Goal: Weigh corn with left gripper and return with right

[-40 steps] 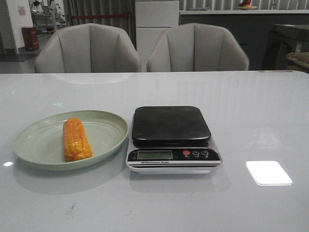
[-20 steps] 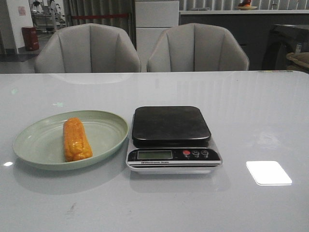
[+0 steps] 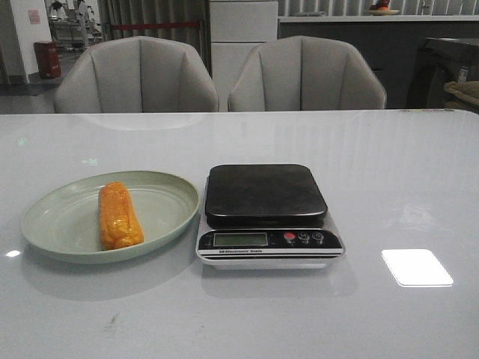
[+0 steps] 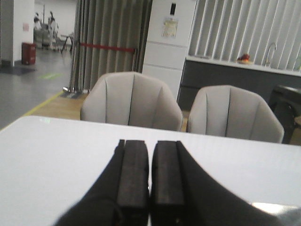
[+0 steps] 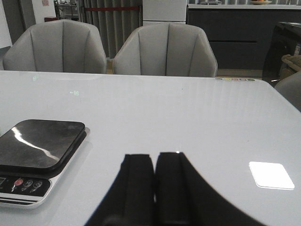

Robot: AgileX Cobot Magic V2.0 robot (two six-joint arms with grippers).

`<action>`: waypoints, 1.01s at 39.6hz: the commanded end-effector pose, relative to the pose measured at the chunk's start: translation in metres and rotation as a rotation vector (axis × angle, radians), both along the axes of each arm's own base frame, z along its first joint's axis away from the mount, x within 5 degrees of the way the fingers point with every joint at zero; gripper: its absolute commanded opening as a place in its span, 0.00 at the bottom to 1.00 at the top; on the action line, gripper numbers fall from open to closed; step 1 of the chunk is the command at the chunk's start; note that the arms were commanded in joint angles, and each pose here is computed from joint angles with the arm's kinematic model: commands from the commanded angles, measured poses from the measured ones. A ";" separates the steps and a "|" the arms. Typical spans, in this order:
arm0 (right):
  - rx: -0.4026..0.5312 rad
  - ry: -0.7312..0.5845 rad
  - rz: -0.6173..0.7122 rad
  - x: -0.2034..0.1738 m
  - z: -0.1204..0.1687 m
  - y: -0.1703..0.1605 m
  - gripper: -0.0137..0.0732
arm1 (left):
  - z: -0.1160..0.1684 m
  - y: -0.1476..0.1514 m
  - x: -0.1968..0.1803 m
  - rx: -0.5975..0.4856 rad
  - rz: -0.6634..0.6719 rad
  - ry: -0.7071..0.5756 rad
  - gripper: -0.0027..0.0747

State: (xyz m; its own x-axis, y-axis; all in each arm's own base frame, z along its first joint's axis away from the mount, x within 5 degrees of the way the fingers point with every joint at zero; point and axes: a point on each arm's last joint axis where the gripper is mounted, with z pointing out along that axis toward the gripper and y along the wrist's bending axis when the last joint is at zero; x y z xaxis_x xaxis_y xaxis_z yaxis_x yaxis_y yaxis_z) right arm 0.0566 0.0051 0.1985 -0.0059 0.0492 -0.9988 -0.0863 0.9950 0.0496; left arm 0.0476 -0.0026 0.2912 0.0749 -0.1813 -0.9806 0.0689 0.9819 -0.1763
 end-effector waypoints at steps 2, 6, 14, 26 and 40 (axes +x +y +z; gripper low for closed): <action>0.007 -0.089 -0.009 -0.001 0.005 -0.001 0.33 | 0.025 -0.002 0.008 -0.008 -0.029 0.063 0.18; 0.007 -0.089 -0.009 -0.001 0.005 -0.001 0.33 | 0.021 -0.003 0.015 -0.001 -0.033 0.154 0.18; 0.007 -0.089 -0.009 -0.001 0.005 -0.001 0.33 | 0.010 -0.006 0.025 0.006 -0.064 0.212 0.18; 0.007 -0.089 -0.009 -0.001 0.005 -0.001 0.33 | 0.001 -0.012 0.036 0.090 -0.119 0.288 0.25; 0.007 -0.089 -0.009 -0.001 0.005 -0.001 0.33 | -0.003 -0.023 0.065 0.087 -0.163 0.368 0.73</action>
State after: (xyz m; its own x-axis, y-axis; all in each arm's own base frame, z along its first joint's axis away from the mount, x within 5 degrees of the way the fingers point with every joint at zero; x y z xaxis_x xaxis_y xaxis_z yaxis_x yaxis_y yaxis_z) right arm 0.0566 0.0051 0.1985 -0.0059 0.0492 -0.9988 -0.0863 0.9950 0.0496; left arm 0.1020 -0.0206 0.2704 -0.3871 -0.0270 -0.9217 0.1539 0.9837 -0.0935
